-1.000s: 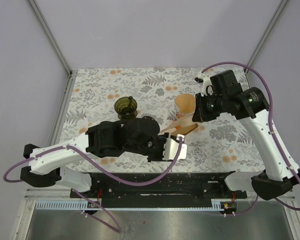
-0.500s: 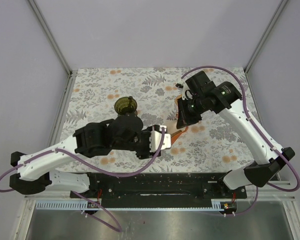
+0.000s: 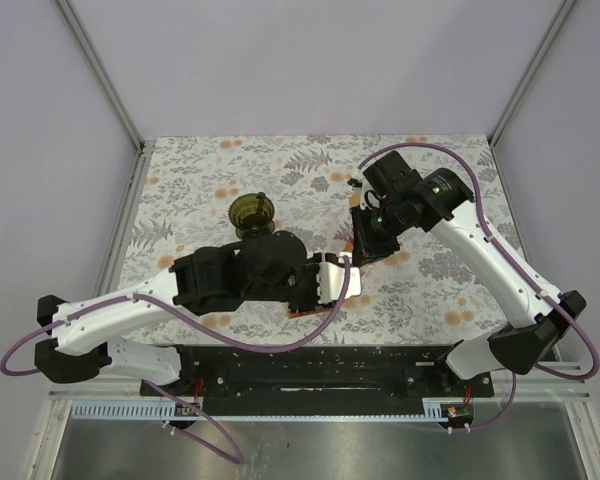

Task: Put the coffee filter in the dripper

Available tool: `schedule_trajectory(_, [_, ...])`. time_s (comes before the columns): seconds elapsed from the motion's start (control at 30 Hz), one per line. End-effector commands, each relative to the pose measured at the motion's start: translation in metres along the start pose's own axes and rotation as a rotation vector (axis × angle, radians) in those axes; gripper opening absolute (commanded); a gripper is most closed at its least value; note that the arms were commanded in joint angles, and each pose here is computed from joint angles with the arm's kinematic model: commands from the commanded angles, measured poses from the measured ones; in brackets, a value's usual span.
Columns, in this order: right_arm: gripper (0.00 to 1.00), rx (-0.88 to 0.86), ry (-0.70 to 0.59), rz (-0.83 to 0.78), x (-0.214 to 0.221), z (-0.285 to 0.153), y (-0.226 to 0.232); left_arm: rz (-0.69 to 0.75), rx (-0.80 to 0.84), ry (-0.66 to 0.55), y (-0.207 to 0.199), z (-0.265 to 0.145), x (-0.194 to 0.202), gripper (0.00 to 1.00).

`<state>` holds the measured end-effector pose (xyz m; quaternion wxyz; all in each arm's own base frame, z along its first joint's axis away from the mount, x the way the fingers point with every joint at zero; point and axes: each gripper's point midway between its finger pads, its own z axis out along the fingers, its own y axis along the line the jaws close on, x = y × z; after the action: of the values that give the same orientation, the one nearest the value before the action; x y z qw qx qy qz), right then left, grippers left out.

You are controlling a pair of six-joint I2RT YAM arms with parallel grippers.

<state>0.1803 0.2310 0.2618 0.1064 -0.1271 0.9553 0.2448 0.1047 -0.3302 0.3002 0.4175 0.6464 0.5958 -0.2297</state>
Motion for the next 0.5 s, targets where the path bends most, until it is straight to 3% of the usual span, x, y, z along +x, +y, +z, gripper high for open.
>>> schedule_trajectory(0.0, [0.0, -0.036, -0.013, -0.008, -0.002, -0.002, 0.01, -0.017, -0.026, -0.031, 0.005, 0.008, -0.009, 0.41])
schedule_trajectory(0.27, [0.0, -0.051, -0.036, -0.016, -0.006, -0.004, 0.014, -0.05, -0.018, 0.024, 0.004, 0.022, -0.002, 0.27])
schedule_trajectory(0.47, [0.0, -0.052, -0.033, -0.025, -0.005, -0.004, 0.013, -0.089, -0.007, 0.038, 0.002, 0.019, -0.002, 0.0])
